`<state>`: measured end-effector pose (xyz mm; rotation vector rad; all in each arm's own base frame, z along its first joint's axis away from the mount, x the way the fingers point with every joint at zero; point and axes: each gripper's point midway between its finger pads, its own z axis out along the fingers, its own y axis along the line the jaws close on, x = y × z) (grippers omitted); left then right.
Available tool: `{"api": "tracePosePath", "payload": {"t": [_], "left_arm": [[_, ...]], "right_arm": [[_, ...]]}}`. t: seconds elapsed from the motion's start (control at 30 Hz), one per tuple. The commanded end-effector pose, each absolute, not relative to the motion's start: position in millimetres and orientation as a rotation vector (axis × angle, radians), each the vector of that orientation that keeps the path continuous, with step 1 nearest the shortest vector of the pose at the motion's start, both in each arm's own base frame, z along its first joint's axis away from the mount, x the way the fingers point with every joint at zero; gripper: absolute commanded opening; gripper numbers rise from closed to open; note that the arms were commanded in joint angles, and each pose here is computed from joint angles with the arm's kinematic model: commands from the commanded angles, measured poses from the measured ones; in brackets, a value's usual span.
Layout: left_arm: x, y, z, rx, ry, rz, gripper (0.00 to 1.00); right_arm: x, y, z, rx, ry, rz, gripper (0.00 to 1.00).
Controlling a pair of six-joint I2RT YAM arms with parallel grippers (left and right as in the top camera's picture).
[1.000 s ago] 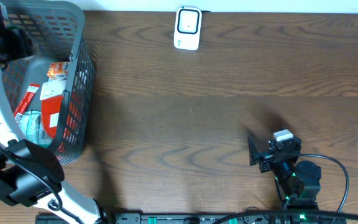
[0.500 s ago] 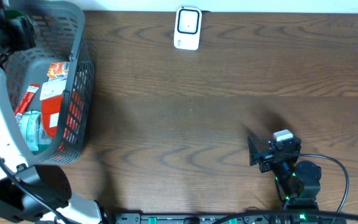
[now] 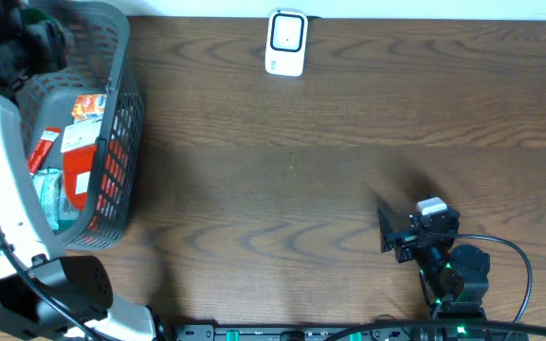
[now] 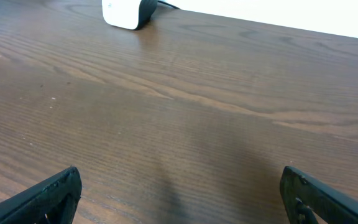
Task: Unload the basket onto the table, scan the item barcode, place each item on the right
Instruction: 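Lift the green-capped container out of the basket with the left gripper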
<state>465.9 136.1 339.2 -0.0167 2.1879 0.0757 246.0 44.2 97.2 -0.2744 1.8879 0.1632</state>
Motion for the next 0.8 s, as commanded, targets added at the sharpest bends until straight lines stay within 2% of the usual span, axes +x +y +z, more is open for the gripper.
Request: {"api": "tracePosePath", "payload": {"t": [0.0, 0.77], "left_arm": [[461.8, 119.5, 358.9, 0.016, 2.139, 0.057, 0.28], [453.9, 64.5, 391.9, 0.141, 2.062, 0.017, 0.28]], "right_arm": [[245.1, 46.7, 96.3, -0.270, 1.891, 0.183, 0.99], [245.3, 46.1, 96.4, -0.268, 1.891, 0.179, 0.99]]}}
